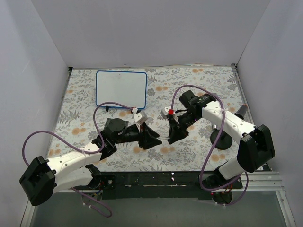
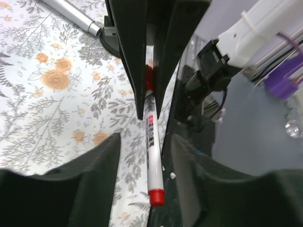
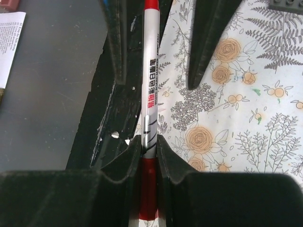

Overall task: Write a sentence on the whiteboard
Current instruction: Pass from the left arm to the right, then pass from the right arm to the left

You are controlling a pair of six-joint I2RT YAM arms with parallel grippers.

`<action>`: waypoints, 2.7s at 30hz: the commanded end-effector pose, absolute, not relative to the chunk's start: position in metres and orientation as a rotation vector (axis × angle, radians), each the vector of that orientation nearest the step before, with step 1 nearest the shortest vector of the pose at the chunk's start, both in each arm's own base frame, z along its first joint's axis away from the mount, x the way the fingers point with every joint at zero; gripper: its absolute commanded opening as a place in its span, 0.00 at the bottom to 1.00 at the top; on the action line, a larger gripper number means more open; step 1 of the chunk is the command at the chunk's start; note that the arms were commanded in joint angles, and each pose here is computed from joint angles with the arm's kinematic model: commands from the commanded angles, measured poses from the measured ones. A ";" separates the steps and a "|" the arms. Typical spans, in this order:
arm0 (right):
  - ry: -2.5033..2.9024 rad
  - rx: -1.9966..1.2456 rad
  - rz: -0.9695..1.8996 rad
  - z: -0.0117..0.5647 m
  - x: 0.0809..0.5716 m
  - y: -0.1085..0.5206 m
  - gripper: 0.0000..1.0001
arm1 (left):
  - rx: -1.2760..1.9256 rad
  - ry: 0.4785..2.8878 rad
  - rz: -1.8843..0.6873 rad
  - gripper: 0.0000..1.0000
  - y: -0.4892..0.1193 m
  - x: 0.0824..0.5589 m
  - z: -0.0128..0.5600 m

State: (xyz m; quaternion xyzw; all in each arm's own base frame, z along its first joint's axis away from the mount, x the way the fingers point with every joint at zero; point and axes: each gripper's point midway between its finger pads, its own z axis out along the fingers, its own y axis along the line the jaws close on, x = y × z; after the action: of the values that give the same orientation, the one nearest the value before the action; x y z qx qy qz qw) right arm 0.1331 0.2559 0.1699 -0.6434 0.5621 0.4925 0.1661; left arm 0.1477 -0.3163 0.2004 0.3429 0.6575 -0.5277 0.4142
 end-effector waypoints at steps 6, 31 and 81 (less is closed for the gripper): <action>1.484 -1.857 1.432 0.192 0.125 0.261 0.01 | 0.764 1.600 -1.511 0.73 -0.319 0.133 0.216; 1.586 -1.798 1.424 0.184 0.137 0.270 0.01 | 0.447 1.587 -1.627 0.57 -0.310 0.142 0.224; 1.574 -1.929 1.382 0.162 0.124 0.263 0.01 | 0.878 1.786 -1.426 0.49 -0.326 0.139 0.198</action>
State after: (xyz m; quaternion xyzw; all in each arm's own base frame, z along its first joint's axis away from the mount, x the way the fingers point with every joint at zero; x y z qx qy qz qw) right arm 0.1307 0.2642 0.1634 -0.6633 0.5547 0.4773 0.1566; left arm 0.1439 -0.3252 0.2050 0.3076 0.6808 -0.5581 0.3611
